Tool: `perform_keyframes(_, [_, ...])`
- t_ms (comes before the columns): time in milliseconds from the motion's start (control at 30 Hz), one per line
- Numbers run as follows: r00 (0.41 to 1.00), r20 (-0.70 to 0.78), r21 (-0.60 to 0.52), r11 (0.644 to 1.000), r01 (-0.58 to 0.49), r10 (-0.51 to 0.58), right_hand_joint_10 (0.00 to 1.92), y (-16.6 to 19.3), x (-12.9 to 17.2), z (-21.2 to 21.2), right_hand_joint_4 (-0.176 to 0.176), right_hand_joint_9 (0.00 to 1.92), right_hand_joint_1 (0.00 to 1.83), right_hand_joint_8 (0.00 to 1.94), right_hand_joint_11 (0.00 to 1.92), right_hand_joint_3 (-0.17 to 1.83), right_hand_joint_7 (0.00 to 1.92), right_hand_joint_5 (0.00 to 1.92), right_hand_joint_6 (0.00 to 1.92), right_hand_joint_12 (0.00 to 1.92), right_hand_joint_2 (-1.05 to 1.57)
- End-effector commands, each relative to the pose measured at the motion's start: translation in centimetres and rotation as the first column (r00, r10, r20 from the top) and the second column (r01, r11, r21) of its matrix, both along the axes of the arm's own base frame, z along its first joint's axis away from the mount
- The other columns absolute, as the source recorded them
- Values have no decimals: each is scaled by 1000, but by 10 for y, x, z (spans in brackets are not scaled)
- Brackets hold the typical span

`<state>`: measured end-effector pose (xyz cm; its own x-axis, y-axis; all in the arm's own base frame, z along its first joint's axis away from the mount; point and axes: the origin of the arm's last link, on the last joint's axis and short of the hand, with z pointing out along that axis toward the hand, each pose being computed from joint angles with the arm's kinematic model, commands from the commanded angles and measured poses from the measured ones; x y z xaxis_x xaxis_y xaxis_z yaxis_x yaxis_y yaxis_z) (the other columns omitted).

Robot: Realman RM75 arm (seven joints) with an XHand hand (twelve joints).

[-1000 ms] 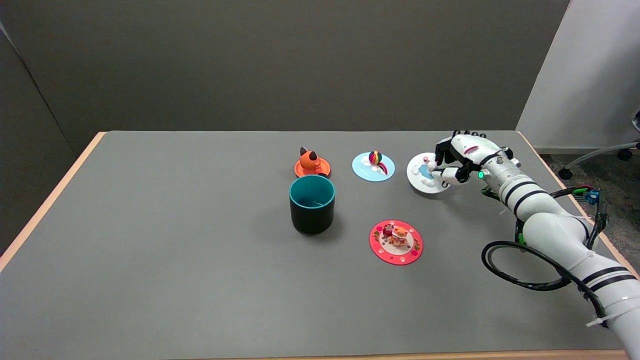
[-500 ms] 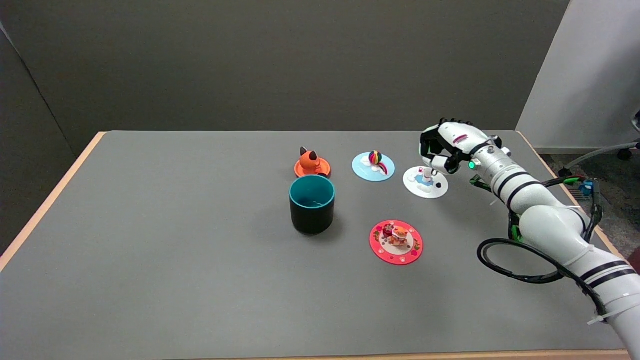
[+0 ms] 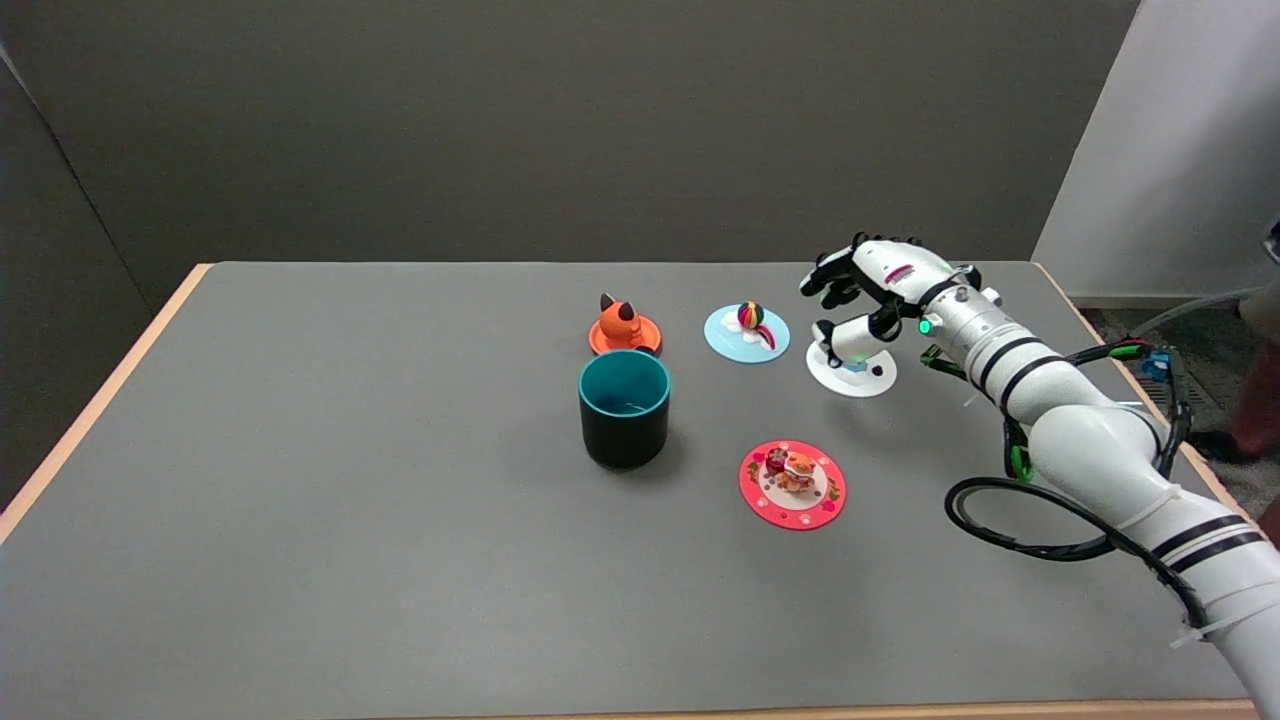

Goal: Pick up the white cup lid.

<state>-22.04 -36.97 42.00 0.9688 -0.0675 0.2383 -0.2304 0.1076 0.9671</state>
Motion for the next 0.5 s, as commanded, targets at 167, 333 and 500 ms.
perform_keyframes(167, [999, 8, -23, 998, 53, -53, 182, 0, -17, 8, -10, 585, 825, 213, 423, 1026, 831, 737, 247, 305, 482])
perform_keyframes(333, [999, 9, -45, 998, 51, -51, 170, 0, -17, 16, 54, 463, 785, 189, 269, 1045, 698, 792, 293, 216, 347])
perform_keyframes(500, [999, 7, -62, 997, 51, -51, 165, 1, -16, 23, 64, 398, 772, 185, 118, 1007, 666, 803, 317, 161, 294])
